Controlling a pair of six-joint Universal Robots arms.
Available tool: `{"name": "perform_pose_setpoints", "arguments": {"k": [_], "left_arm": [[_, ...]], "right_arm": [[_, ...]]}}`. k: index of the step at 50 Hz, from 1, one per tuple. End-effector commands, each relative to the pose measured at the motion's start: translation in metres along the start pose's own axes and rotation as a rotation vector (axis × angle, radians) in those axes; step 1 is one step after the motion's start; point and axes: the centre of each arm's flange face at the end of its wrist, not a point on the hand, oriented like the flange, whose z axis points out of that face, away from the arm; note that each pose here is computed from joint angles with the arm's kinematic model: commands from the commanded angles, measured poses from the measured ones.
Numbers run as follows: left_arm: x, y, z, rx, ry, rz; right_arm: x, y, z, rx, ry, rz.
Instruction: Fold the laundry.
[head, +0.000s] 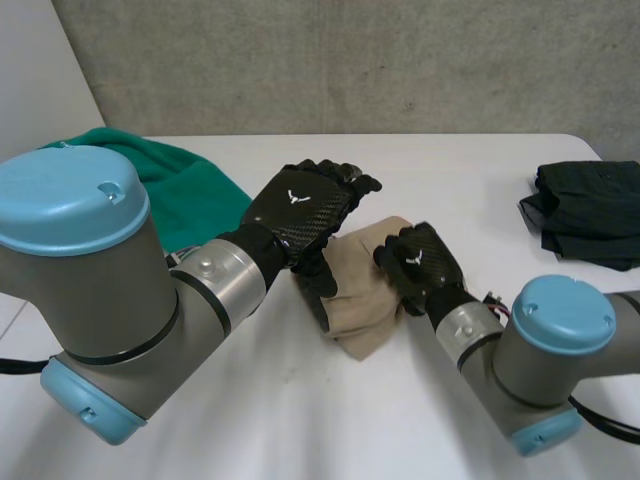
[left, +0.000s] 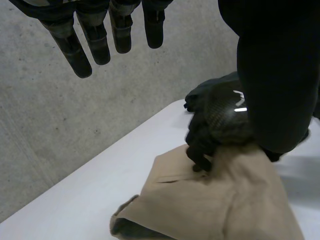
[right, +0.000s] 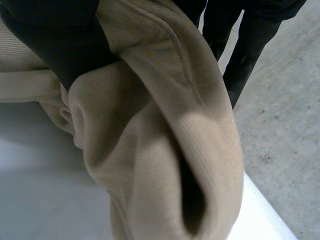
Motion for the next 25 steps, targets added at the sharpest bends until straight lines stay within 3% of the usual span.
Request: {"name": "perform_pose_setpoints", "arguments": {"k": [1,7,10,16,25], "left_arm": [[-0.001,-0.004,0.000,0.013,-0.001,0.002],[0.001,-0.014,0.000,0.056,0.006,0.012],[0.003,-0.021,0.001,0.099,0.007,0.022],[0.005,-0.035,0.003,0.173,0.010,0.038],[0.016,-0.040,0.002,0.192,0.046,0.042]], "right_arm": [[0.024,-0.023,0.021,0.087,0.063,-0.011],[0.063,-0.052,0.037,0.189,0.143,-0.031],[0.124,-0.057,0.046,0.216,0.276,-0.062],[0.204,-0.057,0.051,0.284,0.375,-0.113],[0.331,0.025,0.041,0.278,0.499,0.011]]}}
